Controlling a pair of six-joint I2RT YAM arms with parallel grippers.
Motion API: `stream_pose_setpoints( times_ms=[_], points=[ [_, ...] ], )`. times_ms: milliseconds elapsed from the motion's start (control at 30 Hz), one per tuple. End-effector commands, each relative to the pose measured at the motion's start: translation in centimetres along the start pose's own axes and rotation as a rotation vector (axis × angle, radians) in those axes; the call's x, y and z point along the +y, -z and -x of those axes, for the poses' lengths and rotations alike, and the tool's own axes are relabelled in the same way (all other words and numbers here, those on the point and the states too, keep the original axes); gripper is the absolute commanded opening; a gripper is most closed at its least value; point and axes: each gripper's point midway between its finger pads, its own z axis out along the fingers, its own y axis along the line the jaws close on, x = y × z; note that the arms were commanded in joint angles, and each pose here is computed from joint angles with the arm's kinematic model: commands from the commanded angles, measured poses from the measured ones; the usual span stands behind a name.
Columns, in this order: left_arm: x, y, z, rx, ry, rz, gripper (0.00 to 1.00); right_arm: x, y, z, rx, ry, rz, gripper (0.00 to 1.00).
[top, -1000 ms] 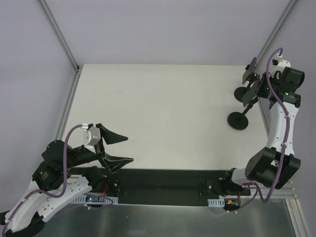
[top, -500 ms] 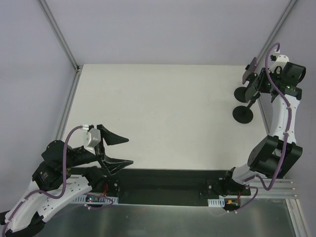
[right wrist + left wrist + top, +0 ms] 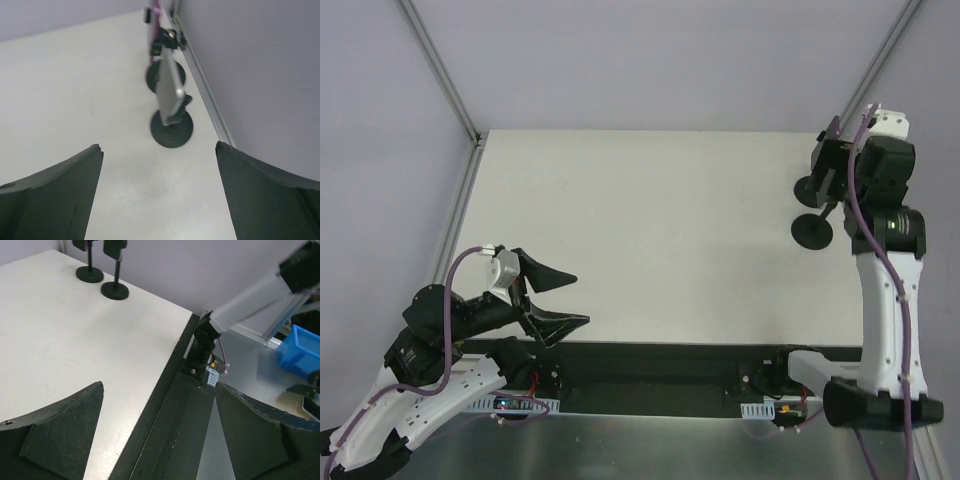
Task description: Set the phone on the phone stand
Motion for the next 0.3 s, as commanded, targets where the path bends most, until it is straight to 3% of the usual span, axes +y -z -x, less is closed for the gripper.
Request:
stream_pose_setpoints(
  times_ms=[0, 100, 200, 267],
  points=[
    [1.9, 0.4, 2.8, -0.096, 0.109, 0.161, 0.92, 1.8, 9.5, -0.1, -0.144, -0.017, 0.059, 0.96],
    [2.3, 0.8, 3.7, -0.122, 0.139, 0.209, 0.91, 6.4, 14.5, -1.2, -0.231, -0.072, 0.412, 0.96],
    [2.1, 1.7, 6.0, -0.185, 0.127, 0.236, 0.93, 6.8, 20.6, 0.1, -0.354, -0.188, 0.616, 0.96],
    [1.7, 3.1, 8.8, -0.26, 0.094, 0.268, 0.95, 6.3, 25.2, 1.1, -0.481, -0.145, 0.736, 0.96]
  ],
)
